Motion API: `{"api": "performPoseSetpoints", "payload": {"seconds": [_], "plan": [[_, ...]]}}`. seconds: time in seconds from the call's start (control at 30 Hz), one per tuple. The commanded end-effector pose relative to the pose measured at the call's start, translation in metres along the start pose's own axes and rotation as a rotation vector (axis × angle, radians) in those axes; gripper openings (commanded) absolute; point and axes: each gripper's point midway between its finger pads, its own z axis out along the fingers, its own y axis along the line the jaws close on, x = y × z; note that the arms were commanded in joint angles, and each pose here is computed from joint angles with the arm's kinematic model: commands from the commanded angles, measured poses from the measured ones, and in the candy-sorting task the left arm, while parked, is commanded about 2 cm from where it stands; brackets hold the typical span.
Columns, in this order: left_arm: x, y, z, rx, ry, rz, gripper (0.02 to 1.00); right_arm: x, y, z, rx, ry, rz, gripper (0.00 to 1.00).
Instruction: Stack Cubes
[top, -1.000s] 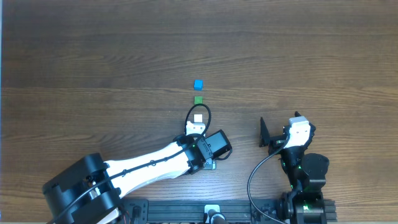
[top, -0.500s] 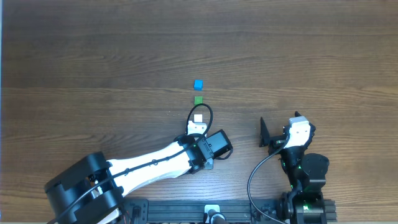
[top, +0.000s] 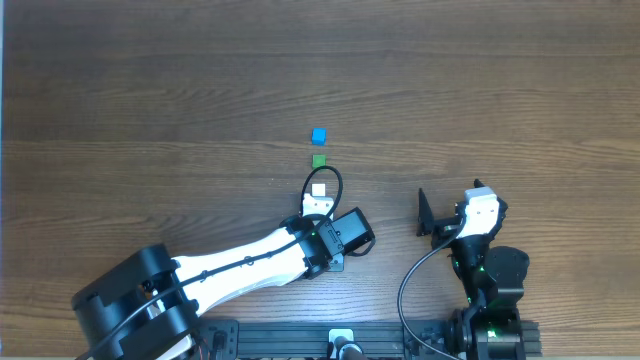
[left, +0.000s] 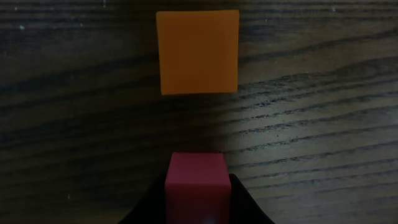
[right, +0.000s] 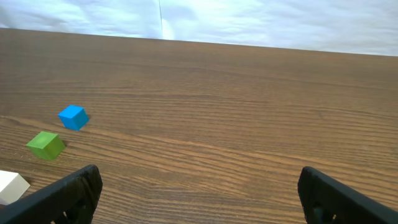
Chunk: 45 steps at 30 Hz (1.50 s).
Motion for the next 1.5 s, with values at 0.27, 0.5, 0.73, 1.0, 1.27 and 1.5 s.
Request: {"api": "performPoseSetpoints", "payload": {"seconds": [0.27, 0.5, 0.73, 1.0, 1.27, 1.5], "plan": [[-0.043, -0.030, -0.058, 0.024, -0.022, -0.040, 0.038, 0.002, 0.002, 0.000, -0.008, 0.002, 0.003, 0.993], [-0.095, -0.013, -0.078, 0.010, -0.022, -0.137, 0.038, 0.002, 0.002, 0.000, -0.008, 0.002, 0.003, 0.993], [-0.108, 0.003, -0.049, -0.050, 0.018, -0.170, 0.038, 0.002, 0.002, 0.000, -0.008, 0.002, 0.002, 0.993], [-0.119, 0.008, -0.024, -0.066, 0.033, -0.180, 0.038, 0.002, 0.002, 0.000, -0.008, 0.002, 0.002, 0.993], [-0.125, 0.007, -0.013, -0.078, 0.041, -0.186, 0.038, 0.002, 0.002, 0.000, -0.008, 0.002, 0.003, 0.993], [-0.129, 0.002, -0.011, -0.075, 0.038, -0.186, 0.038, 0.002, 0.002, 0.000, -0.008, 0.002, 0.003, 0.991]]}}
